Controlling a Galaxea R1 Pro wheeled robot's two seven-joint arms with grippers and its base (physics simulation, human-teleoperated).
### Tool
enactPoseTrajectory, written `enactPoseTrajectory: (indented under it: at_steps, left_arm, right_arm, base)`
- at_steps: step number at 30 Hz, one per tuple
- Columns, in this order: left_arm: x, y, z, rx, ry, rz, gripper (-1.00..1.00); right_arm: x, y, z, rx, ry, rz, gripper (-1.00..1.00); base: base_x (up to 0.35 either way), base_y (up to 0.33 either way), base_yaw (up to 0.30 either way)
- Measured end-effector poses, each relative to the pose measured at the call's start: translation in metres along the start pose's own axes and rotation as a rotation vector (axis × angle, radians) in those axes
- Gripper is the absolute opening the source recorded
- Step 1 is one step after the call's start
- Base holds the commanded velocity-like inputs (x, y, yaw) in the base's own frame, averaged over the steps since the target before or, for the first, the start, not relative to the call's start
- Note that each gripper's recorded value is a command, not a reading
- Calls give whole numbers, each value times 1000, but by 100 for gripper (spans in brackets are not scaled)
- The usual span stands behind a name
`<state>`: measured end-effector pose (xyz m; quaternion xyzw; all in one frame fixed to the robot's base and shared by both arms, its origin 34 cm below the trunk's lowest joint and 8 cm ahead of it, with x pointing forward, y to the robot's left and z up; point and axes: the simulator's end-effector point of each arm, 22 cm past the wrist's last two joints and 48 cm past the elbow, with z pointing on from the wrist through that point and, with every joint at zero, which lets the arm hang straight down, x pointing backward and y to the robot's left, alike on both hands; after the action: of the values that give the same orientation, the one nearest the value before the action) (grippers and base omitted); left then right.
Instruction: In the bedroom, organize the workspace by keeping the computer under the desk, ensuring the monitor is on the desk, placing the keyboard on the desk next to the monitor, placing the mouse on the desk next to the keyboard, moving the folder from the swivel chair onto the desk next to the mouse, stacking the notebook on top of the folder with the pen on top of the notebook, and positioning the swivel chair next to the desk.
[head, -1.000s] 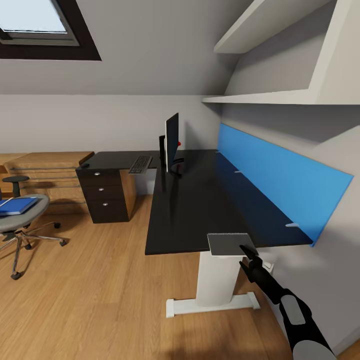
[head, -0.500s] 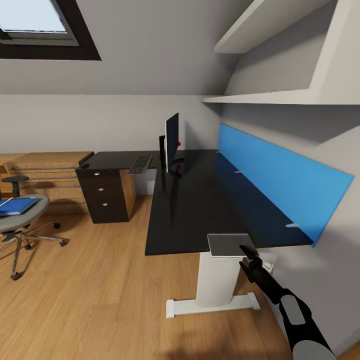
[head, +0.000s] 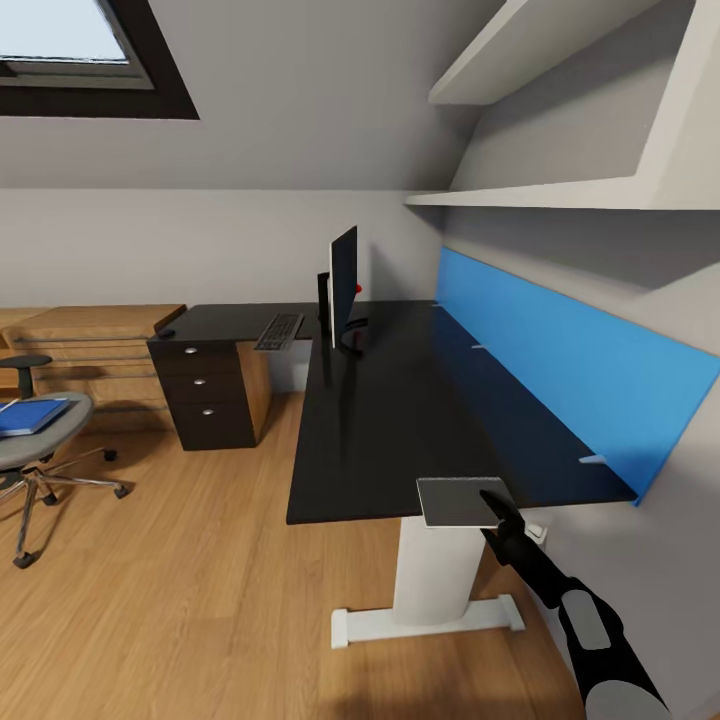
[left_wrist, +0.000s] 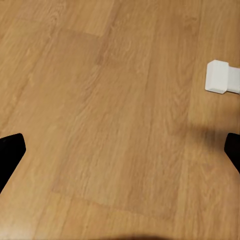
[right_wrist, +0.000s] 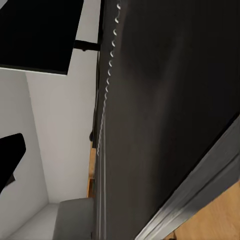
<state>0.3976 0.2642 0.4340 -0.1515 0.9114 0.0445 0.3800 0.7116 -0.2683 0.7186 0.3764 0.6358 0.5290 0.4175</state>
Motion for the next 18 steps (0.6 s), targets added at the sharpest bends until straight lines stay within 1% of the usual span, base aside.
enactPoseTrajectory:
  at_steps: [8,9,13,14,18]
  left_arm:
    - [0,0,0,0,0,0,100]
    - [0,0,0,0,0,0,100]
    - [0,-1,0,1,0,0,100]
    - [0,0,0,1,0,0,100]
    - [0,0,0,0,0,0,100]
  right_arm:
    - [0,0,0,0,0,0,100]
    - [0,0,0,0,0,0,-100]
    - [0,0,0,1,0,0,-100]
    - [-1,3,0,-11,-3,11,-100]
    - [-1,2,0,-6,-3,7,-100]
  base:
    - [6,0,0]
    - [2,0,0]
    - [1,0,0]
    - [0,0,0]
    - [0,0,0]
